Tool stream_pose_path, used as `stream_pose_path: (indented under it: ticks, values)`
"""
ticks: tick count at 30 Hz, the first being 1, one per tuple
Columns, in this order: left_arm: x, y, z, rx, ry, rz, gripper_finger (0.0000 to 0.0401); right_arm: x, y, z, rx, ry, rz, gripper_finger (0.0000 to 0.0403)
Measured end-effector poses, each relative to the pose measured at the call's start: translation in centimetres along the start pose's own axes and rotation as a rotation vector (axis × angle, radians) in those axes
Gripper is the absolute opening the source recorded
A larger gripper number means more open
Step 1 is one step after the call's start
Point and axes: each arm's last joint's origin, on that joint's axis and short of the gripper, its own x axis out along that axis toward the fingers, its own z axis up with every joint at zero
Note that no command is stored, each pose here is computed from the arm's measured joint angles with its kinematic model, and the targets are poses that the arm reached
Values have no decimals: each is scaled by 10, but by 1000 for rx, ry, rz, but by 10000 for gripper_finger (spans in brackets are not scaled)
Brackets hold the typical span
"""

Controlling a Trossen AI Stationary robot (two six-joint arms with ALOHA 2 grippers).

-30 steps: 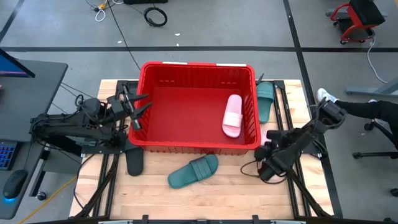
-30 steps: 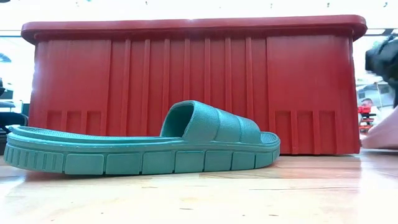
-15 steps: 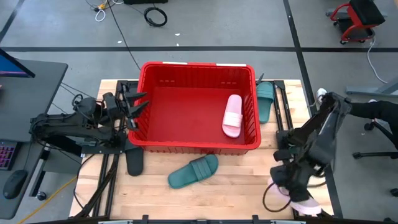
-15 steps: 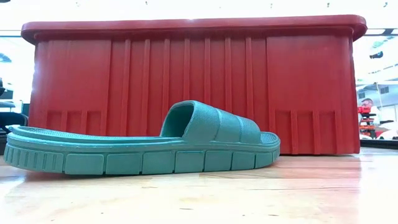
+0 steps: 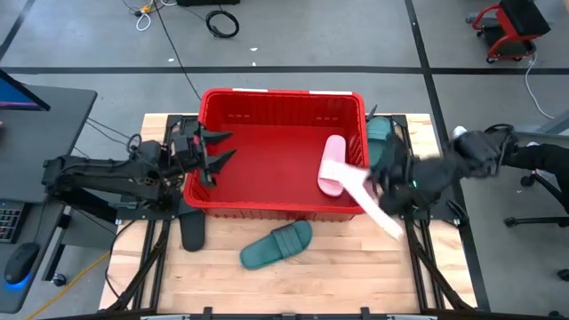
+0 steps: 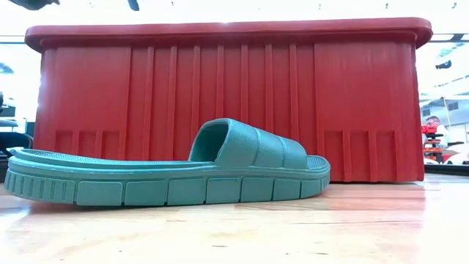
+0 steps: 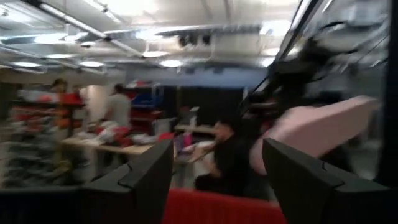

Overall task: Pick and place slides into bin
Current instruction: Put the pink slide in the red bin

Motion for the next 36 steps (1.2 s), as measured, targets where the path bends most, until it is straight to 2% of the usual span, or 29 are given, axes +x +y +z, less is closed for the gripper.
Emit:
stream_pose_path:
  ticks: [5,9,12,16,20,23,27,31,36]
  values:
    - [11,1,-5,-245,-44,-74,263,15,-22,20,-61,-125,-87,7]
    - [21,2,-16,-384,-37,-135,262,35,-33,30,-103,-213,-84,7]
    - [29,2,-22,-413,-87,-157,261,56,-43,31,-109,-279,-68,7]
    - [38,5,-31,-414,-150,-156,261,80,-53,33,-100,-442,-15,7]
    - [52,8,-40,-413,-116,-129,261,94,-61,36,-104,-625,21,7]
    - [67,9,-43,-416,-106,-129,261,105,-68,36,-99,-706,28,7]
    - [88,7,-34,-410,-122,-226,261,117,-74,39,-128,-790,28,7]
    - [106,4,-29,-417,-85,-334,261,122,-77,47,-152,-903,89,7]
    - [129,6,-31,-410,-25,-359,259,128,-78,50,-185,-955,150,7]
